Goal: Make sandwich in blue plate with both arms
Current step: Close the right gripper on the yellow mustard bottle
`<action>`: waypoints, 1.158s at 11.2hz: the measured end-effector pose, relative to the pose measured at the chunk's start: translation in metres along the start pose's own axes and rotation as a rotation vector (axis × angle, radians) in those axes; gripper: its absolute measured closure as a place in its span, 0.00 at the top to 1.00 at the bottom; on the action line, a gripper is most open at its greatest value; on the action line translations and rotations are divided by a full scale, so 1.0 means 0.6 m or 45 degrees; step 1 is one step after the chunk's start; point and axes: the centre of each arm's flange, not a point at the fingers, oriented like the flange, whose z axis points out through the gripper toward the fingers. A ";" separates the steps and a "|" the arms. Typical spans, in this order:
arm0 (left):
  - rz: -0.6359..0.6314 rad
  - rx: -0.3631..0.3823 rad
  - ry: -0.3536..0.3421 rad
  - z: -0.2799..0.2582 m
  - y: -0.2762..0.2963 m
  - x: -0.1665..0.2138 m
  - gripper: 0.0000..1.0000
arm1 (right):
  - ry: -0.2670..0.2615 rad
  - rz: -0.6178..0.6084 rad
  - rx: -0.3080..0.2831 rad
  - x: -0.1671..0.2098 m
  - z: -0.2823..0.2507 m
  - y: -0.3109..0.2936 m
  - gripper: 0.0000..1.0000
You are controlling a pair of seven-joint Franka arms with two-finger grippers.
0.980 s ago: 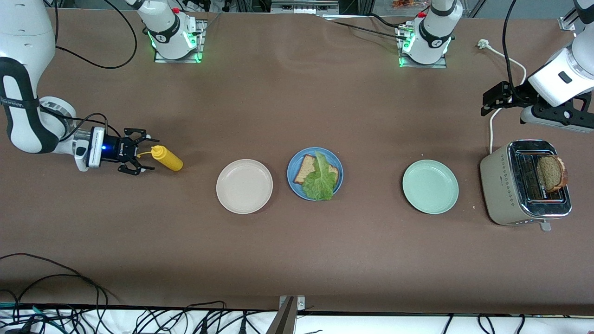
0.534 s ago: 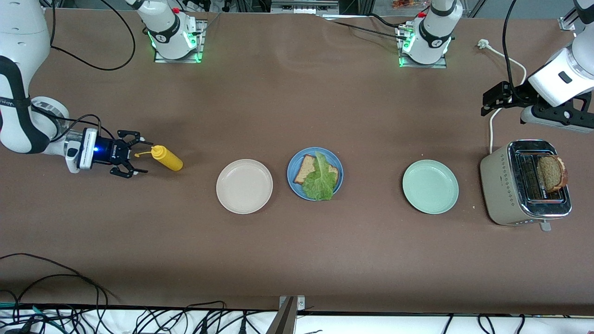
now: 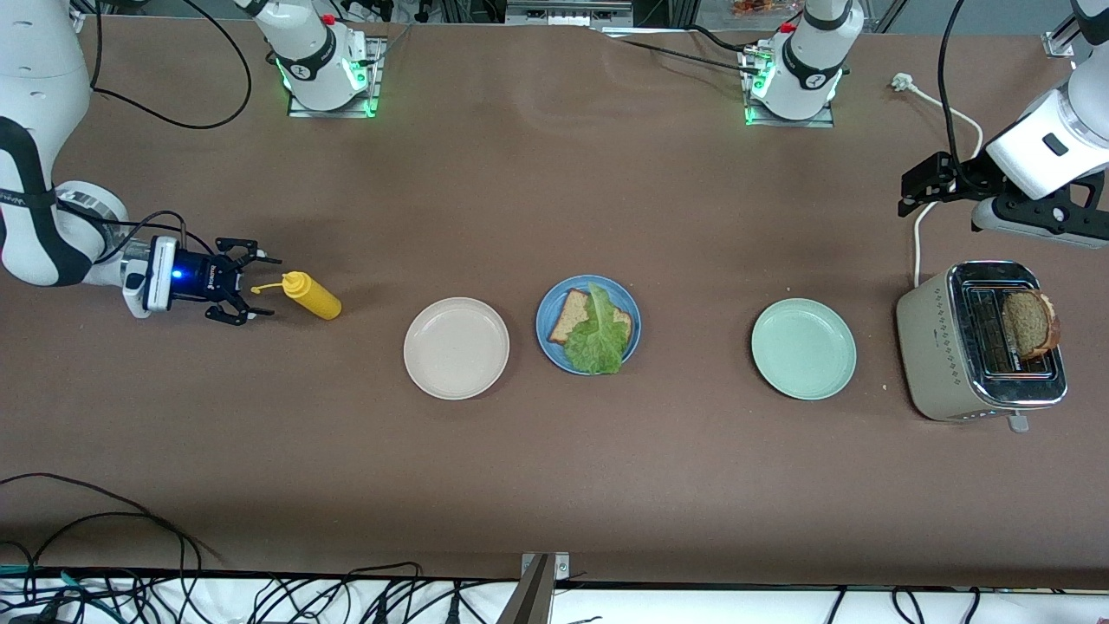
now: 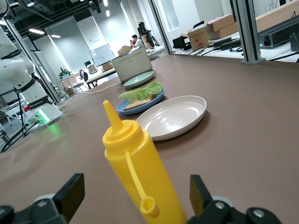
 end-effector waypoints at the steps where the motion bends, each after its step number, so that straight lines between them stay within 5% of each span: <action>1: 0.000 0.000 0.000 0.000 0.000 0.000 1.00 | 0.003 0.007 0.007 -0.007 0.003 0.000 1.00; 13: 0.000 0.000 0.000 0.000 0.000 0.000 1.00 | 0.026 -0.052 0.086 -0.006 0.065 0.034 1.00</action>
